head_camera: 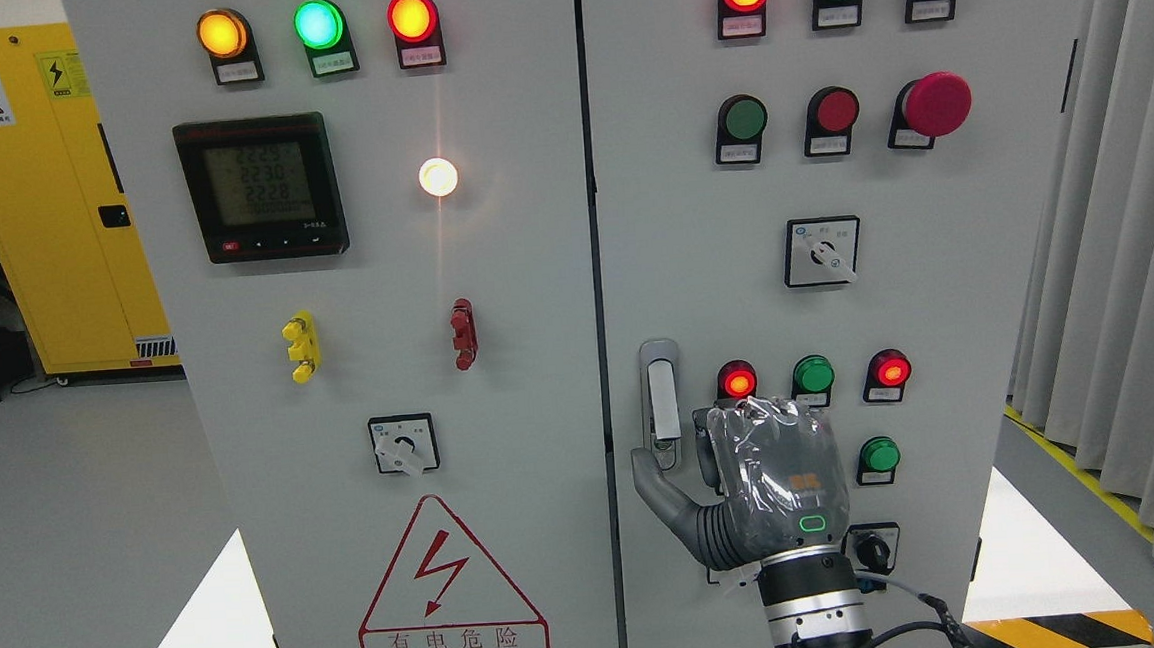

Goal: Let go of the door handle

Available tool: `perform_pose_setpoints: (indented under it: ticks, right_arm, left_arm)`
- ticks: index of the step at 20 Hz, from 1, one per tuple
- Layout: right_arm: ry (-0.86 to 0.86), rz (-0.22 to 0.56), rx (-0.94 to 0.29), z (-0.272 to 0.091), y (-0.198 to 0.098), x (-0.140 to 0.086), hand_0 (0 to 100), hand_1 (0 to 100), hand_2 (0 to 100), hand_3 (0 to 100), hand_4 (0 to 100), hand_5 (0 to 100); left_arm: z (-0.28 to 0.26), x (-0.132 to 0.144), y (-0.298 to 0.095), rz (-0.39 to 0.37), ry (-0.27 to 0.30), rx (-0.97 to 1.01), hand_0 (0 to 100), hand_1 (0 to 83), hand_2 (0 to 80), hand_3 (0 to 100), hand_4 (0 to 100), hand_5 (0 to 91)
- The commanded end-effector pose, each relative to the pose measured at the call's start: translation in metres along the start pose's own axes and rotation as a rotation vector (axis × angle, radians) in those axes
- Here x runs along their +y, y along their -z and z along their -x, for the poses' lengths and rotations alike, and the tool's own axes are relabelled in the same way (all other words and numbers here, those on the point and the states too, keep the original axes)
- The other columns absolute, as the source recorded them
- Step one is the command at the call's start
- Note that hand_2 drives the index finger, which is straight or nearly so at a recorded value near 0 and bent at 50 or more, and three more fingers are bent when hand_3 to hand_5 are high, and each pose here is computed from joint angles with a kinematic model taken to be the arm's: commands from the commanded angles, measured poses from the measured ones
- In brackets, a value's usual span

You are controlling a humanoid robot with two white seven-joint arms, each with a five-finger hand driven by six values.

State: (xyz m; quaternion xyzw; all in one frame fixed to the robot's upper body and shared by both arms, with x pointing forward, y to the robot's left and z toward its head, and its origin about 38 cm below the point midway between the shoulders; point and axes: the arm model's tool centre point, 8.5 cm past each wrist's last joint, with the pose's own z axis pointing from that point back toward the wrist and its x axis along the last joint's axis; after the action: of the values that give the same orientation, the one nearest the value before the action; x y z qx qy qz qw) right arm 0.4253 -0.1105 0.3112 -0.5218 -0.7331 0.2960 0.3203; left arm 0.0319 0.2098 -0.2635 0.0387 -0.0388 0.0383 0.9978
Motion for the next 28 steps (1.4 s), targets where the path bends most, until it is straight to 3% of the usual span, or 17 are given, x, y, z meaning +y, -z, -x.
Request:
perform_pose_setpoints:
  ticks: [1, 28]
  right_arm:
    - [-0.005, -0.006, 0.009, 0.0034, 0.0037, 0.0025, 34, 36, 100, 100, 100, 100]
    - [0.008, 0.013, 0.002, 0.0013, 0.0099, -0.0027, 46, 41, 100, 100, 100, 100]
  left_arm:
    - [-0.0042, -0.0007, 0.0003, 0.002, -0.001, -0.012, 12, 55.6, 0.0, 0, 0, 0.0]
    - [-0.0042, -0.0007, 0.0003, 0.002, -0.001, -0.012, 12, 55.6, 0.0, 0, 0, 0.0]
